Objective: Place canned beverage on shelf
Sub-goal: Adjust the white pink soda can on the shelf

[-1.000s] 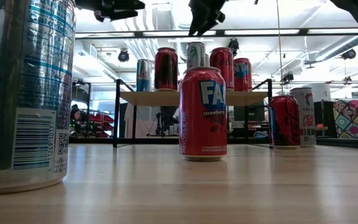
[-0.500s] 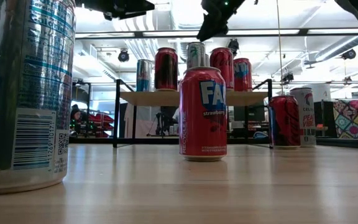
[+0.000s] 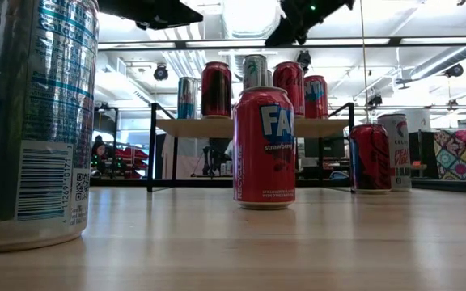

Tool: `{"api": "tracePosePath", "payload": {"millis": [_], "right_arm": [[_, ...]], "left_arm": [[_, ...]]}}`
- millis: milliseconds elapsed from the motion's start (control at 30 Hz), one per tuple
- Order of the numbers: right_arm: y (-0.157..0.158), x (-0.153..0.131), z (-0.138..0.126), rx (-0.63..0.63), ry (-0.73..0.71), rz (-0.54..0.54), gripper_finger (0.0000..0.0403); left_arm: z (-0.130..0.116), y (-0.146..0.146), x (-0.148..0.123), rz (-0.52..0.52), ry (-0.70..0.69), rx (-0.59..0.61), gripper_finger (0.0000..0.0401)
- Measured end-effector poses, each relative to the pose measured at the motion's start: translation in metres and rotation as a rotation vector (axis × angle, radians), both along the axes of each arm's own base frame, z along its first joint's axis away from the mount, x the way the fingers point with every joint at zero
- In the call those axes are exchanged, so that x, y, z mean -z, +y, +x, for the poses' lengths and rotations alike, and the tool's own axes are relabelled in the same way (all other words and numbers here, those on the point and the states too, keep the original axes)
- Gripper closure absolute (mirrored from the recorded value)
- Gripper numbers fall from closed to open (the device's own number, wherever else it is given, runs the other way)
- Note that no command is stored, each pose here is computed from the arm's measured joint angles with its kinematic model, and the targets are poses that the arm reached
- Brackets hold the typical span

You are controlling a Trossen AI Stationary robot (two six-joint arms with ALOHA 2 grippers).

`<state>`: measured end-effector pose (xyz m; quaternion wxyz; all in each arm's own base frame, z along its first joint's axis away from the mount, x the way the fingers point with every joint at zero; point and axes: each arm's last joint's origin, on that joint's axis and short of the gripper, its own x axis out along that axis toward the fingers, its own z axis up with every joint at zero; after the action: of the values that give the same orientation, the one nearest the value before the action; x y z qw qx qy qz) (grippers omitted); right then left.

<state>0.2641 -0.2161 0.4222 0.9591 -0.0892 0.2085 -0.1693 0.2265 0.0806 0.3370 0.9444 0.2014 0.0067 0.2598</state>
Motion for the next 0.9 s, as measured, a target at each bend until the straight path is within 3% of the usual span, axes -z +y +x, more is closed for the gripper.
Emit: {"api": "tracePosePath", "payload": {"millis": [133, 267, 333, 633, 900], "right_arm": [[0.004, 0.018, -0.009, 0.073, -0.030, -0.039, 0.0350], [-0.003, 0.032, -0.016, 0.348, -0.022, -0.100, 0.0361], [-0.006, 0.040, -0.016, 0.421, 0.012, -0.115, 0.0367], [-0.018, 0.049, -0.006, 0.408, 0.037, -0.108, 0.0392], [-0.011, 0.029, -0.005, 0.233, -0.034, -0.031, 0.0394]], "left_arm": [[0.000, 0.000, -0.003, 0.008, -0.029, -0.001, 0.0020], [-0.001, 0.000, -0.007, 0.017, -0.071, -0.001, 0.0020], [-0.001, 0.000, -0.008, 0.020, -0.085, -0.002, 0.0020], [-0.002, 0.001, -0.011, 0.029, -0.111, -0.006, 0.0020], [-0.002, 0.001, -0.011, 0.031, -0.109, -0.010, 0.0020]]}}
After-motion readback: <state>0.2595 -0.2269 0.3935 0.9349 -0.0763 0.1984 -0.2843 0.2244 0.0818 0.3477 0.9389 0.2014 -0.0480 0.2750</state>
